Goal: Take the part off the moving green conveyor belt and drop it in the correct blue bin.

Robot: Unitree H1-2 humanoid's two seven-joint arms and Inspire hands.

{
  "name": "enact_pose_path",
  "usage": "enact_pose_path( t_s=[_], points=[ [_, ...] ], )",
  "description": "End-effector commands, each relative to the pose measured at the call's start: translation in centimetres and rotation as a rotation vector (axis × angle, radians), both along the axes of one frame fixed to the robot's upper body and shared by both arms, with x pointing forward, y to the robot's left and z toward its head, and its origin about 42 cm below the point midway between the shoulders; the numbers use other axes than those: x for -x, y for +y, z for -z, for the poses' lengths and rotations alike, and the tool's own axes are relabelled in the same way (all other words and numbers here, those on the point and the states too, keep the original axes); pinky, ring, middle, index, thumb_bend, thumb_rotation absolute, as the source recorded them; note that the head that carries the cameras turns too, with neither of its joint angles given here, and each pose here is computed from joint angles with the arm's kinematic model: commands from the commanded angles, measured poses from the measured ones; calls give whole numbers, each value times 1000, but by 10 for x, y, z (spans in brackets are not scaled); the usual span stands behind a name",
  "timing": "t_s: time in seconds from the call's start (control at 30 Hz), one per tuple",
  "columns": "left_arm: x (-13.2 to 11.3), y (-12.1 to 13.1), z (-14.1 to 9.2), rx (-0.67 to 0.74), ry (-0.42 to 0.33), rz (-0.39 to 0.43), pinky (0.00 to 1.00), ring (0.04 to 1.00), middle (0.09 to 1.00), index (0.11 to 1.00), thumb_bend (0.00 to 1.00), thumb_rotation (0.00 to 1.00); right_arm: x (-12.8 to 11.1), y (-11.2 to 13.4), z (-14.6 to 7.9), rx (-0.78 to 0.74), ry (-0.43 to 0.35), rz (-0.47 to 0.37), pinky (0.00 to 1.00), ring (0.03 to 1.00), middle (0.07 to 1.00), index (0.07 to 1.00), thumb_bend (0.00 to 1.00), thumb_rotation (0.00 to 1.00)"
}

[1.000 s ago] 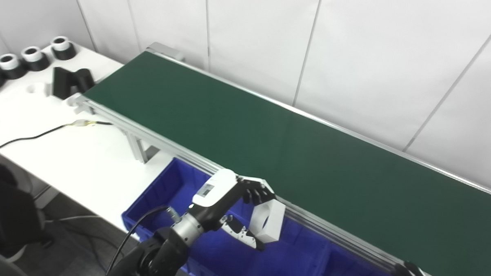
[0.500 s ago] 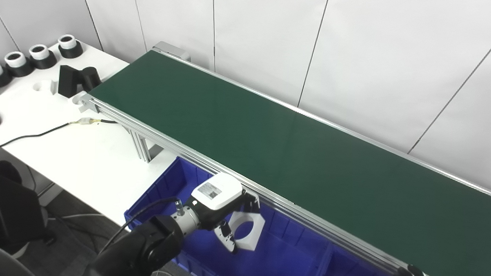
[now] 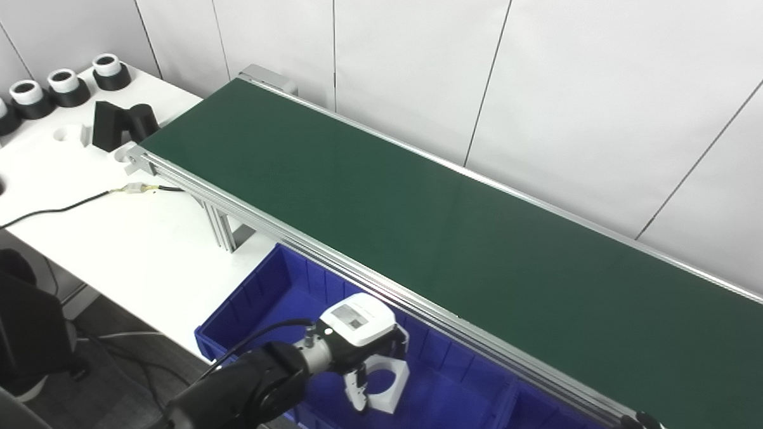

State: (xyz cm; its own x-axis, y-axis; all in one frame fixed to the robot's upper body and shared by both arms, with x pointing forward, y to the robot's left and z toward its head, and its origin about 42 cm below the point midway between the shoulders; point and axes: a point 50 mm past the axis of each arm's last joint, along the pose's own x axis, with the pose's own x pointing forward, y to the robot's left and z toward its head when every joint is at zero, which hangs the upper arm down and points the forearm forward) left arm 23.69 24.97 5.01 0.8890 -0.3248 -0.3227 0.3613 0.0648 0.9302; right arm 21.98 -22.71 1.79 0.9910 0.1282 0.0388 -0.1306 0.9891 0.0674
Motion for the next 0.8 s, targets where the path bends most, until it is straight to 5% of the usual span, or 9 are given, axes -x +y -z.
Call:
enact_pose_path(
  t_s=[0.0,0.23,0.43,0.47,0.5,0.77],
  points=[
    [-10,-1,-7,-20,-41,-3,301,374,460,530,499,0,-4,4,-12,-10,-86,-1,732,757,759,775,730,806],
    [-8,-4,-3,-2,-11,3,297,381,459,528,500,0,-3,4,-13,-3,-87,-3,743,761,760,778,742,808],
    [-8,-4,-10,-61,29,34,468,567,611,492,519,71,-3,4,-13,-4,-86,2,741,758,758,779,737,809],
    [-8,-4,-11,-60,36,36,511,601,632,559,804,211,-3,4,-13,-6,-86,1,738,758,759,778,730,803],
    [-8,-4,-13,-58,42,38,537,618,643,595,937,297,-4,4,-12,-11,-86,-2,740,759,759,779,728,799],
    [-10,-3,-17,-50,82,47,532,626,658,624,1000,432,-4,4,-12,-10,-87,2,727,746,754,774,734,808]
  ],
)
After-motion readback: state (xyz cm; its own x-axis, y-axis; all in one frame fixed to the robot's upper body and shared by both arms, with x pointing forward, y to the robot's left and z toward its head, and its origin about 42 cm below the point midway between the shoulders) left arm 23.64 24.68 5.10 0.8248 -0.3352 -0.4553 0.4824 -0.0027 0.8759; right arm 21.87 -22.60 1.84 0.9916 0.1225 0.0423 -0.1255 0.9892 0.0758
